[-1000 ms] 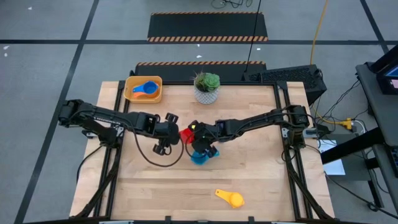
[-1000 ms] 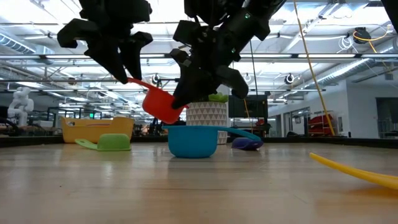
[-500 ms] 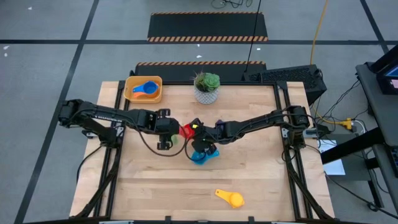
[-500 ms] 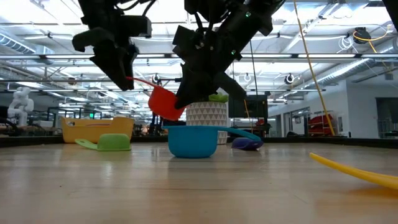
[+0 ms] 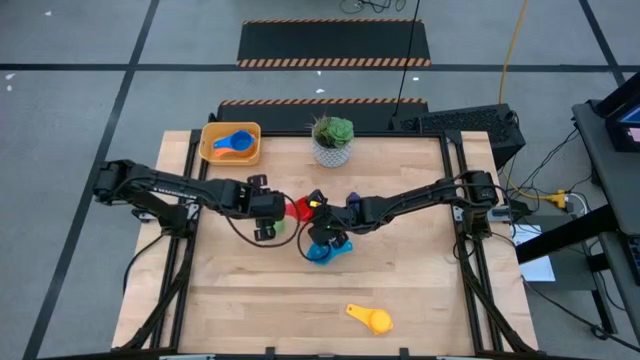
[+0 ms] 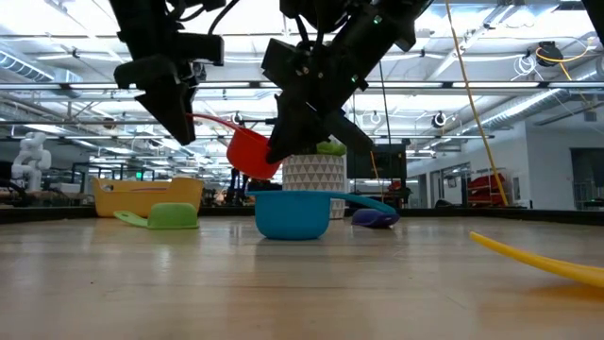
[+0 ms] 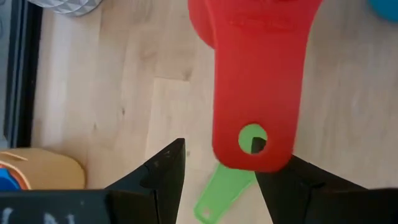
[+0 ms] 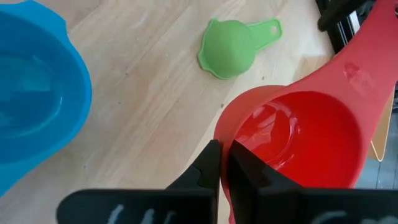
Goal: Nest measuring cups in basket
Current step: Stack the dark orange measuring cup on top of the dark blue measuring cup in the yellow bin
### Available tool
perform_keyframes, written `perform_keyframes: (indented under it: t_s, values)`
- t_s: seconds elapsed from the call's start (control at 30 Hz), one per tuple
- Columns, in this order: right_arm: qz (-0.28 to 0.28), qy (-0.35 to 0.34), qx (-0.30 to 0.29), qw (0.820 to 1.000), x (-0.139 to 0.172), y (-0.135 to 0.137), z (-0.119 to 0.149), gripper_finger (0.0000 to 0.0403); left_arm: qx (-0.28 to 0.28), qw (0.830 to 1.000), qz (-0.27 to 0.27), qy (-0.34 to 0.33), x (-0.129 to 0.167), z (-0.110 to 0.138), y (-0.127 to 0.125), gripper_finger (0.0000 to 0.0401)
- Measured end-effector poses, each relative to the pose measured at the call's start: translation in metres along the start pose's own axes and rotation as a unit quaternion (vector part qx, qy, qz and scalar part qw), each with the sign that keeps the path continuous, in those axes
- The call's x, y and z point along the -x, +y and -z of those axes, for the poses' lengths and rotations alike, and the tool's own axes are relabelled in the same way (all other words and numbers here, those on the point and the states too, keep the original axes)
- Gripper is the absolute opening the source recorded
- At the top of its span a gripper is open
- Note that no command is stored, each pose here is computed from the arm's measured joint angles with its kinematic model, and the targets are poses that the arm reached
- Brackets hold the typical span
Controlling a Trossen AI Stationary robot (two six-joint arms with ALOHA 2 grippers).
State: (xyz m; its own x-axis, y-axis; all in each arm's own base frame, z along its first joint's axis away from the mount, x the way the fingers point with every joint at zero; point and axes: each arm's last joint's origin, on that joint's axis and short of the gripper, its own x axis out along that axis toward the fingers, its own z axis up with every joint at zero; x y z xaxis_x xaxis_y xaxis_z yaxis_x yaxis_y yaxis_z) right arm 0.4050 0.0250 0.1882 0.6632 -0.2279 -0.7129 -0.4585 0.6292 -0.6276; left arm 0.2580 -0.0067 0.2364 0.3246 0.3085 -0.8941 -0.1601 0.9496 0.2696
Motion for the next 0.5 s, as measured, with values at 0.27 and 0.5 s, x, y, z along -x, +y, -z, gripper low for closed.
perform_keyframes:
  t_s: [0.27,0.5]
  values:
    - [0.040,0.006,-0.024,0.999,0.000,-0.005,-0.002,0.0004,0.050,0.998,0.015,-0.039,0.034,0.013,0.013,0.0186]
    - [0.091,0.038,-0.042,0.994,0.001,-0.007,-0.003,0.0004,0.156,0.966,0.044,-0.201,0.067,0.039,0.033,0.0186]
